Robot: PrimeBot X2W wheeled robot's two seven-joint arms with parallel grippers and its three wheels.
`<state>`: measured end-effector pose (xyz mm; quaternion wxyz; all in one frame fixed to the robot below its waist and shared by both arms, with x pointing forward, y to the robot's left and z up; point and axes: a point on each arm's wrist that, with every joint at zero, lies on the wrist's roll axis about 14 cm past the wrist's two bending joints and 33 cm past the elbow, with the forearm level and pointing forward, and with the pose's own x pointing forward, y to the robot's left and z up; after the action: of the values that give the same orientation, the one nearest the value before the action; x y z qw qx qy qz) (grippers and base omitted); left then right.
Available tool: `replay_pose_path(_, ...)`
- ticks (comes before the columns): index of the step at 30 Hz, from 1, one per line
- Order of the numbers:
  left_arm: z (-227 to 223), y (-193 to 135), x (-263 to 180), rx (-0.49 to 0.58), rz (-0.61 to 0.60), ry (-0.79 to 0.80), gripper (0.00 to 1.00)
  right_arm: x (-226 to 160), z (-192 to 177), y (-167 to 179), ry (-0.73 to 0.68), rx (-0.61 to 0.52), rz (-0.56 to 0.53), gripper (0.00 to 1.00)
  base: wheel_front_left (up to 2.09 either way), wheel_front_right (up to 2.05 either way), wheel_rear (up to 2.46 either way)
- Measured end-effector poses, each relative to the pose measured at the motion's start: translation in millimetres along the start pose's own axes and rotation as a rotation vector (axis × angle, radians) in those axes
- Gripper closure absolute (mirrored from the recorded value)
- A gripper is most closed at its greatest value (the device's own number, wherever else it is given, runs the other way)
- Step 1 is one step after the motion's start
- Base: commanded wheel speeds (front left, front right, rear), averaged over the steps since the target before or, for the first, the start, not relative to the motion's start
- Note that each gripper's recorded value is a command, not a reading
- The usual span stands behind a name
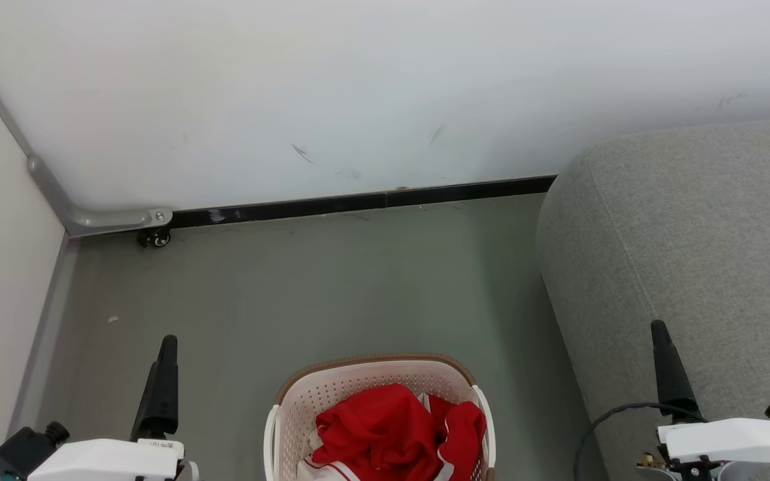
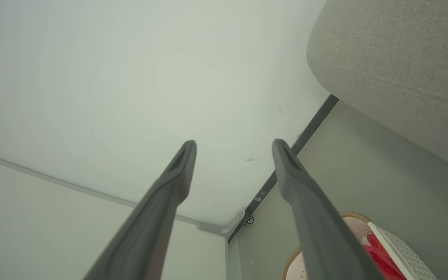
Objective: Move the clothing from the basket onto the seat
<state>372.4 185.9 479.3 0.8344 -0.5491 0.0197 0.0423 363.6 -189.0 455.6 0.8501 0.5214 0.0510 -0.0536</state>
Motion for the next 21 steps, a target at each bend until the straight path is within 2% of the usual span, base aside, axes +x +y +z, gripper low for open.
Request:
replay_pose_path(16,-1.3,-21.1,0.6,0.425,-0.059,-0.016,0.0,2.5,-4.2,10.1,0.003,-0.347,0.049,0.0,0.0,0.0,0.0)
replay_pose_path(17,-1.3,-21.1,0.6,0.425,-0.059,-0.016,0.0,2.5,-4.2,10.1,0.003,-0.347,0.049,0.0,0.0,0.0,0.0)
replay_pose_path(21,-1.3,-26.3,0.9,0.537,-0.074,-0.03,0.0,2.4,-8.4,10.8,0.012,-0.424,0.059,0.0,0.0,0.0,0.0)
